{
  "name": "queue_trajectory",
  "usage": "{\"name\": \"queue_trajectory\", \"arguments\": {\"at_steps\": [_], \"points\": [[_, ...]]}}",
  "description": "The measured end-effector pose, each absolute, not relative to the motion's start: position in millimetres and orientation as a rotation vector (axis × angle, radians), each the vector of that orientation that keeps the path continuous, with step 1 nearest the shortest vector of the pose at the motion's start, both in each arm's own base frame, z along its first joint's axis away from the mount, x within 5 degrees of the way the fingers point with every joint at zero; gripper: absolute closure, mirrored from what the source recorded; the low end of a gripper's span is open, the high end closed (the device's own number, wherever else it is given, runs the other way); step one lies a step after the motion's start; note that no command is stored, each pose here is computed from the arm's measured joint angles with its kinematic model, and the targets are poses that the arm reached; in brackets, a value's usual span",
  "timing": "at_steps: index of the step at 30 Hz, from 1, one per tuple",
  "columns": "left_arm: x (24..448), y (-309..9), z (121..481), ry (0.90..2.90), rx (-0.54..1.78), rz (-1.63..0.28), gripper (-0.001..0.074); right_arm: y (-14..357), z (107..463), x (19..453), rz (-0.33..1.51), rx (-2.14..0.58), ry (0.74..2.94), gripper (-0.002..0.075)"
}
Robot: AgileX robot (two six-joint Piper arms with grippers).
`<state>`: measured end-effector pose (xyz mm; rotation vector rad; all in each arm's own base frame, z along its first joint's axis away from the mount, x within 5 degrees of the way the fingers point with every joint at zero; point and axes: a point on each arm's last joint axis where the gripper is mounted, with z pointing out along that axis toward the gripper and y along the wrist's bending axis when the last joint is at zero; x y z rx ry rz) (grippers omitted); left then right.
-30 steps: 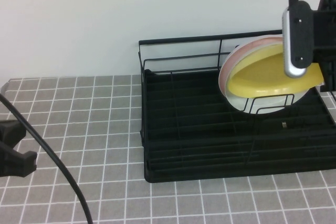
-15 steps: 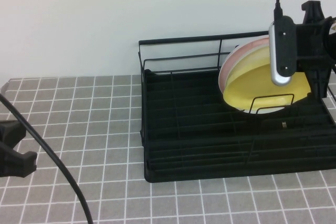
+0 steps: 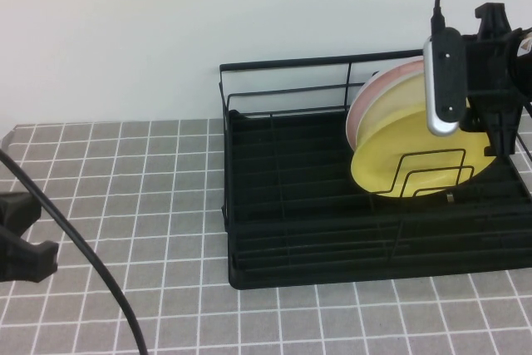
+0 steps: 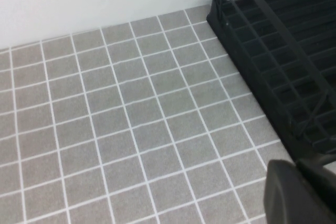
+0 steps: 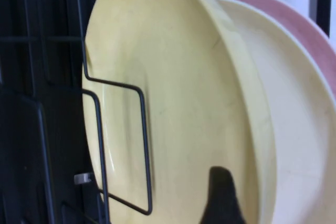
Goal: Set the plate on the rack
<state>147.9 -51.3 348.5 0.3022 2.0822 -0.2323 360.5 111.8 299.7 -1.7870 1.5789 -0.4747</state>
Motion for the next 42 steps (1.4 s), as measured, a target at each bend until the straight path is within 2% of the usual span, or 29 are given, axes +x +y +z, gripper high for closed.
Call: {"name": "queue_trajectory", "arguments": {"at_steps": [3, 7, 10, 14, 15, 17, 20, 24, 29, 33, 42], "points": [[147, -51, 347, 2.097, 0.304, -0.230, 0.0736, 112, 303, 359, -0.458, -1.742, 1.610, 0.0263], [146, -51, 346, 2.117, 0.307, -0.227, 0.0736, 109, 324, 349, -0.415, -1.576, 1.674, 0.0270], [146, -51, 345, 2.125, 0.309, -0.226, 0.0736, 105, 350, 335, -0.380, -1.428, 1.694, 0.0363], [145, -51, 343, 2.153, 0.309, -0.230, 0.0736, 94, 395, 300, -0.370, -1.266, 1.668, 0.0617], [144, -51, 342, 2.164, 0.306, -0.240, 0.0736, 88, 408, 289, -0.362, -1.195, 1.660, 0.0654], [143, -52, 342, 2.175, 0.303, -0.259, 0.0736, 76, 435, 268, -0.318, -1.004, 1.640, 0.0694], [142, -54, 341, 2.181, 0.324, -0.282, 0.0737, 55, 467, 236, -0.184, -0.708, 1.630, 0.0715], [141, -57, 340, 2.177, 0.335, -0.327, 0.0736, 33, 490, 189, -0.064, -0.430, 1.576, 0.0721], [142, -63, 330, 2.162, 0.334, -0.404, 0.0736, 20, 487, 132, 0.090, -0.168, 1.423, 0.0724], [143, -66, 317, 2.142, 0.277, -0.473, 0.0736, 15, 463, 105, 0.138, -0.089, 1.339, 0.0724], [148, -65, 305, 2.080, 0.184, -0.512, 0.0736, 15, 363, 100, 0.070, -0.169, 1.562, 0.0725]]}}
